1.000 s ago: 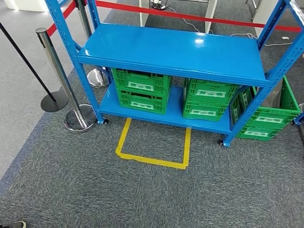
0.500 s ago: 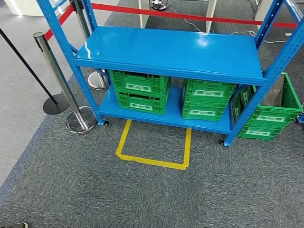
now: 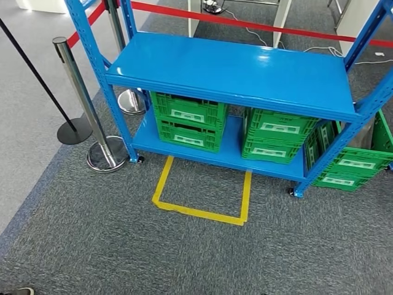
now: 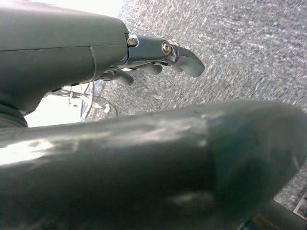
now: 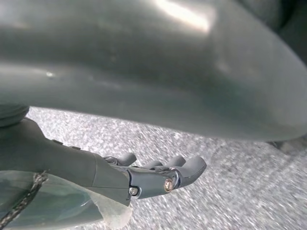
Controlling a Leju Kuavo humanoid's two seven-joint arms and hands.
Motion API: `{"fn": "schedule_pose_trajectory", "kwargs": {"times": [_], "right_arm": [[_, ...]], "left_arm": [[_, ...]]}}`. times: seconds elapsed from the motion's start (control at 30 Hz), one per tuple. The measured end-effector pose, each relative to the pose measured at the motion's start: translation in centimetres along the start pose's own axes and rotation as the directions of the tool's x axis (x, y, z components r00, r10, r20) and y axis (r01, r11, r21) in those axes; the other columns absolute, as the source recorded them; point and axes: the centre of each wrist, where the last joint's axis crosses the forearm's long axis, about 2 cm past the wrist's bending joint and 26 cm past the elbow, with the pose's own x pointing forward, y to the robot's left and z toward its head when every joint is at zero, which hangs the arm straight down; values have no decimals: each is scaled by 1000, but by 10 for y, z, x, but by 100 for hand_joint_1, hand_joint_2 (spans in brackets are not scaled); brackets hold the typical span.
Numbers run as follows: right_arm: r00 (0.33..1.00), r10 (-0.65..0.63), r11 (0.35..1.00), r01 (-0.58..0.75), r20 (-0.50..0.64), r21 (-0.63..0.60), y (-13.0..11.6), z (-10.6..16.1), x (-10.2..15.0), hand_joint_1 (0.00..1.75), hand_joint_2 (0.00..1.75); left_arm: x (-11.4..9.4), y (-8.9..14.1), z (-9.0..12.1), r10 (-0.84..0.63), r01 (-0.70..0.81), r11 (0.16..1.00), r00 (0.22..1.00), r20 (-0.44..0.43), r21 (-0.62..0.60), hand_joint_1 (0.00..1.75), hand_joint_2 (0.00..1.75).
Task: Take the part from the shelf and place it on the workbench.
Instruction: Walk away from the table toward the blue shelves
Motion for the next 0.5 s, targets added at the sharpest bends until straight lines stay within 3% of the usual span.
{"fn": "schedule_pose_trajectory", "kwargs": {"times": [0.5], "right_arm": [[1000,-2,1000,2,-1,1,0,0,0,0,0]], "left_arm": [[0,-1,0,3,-3,1000,1000,-6,0,0,0]]}}
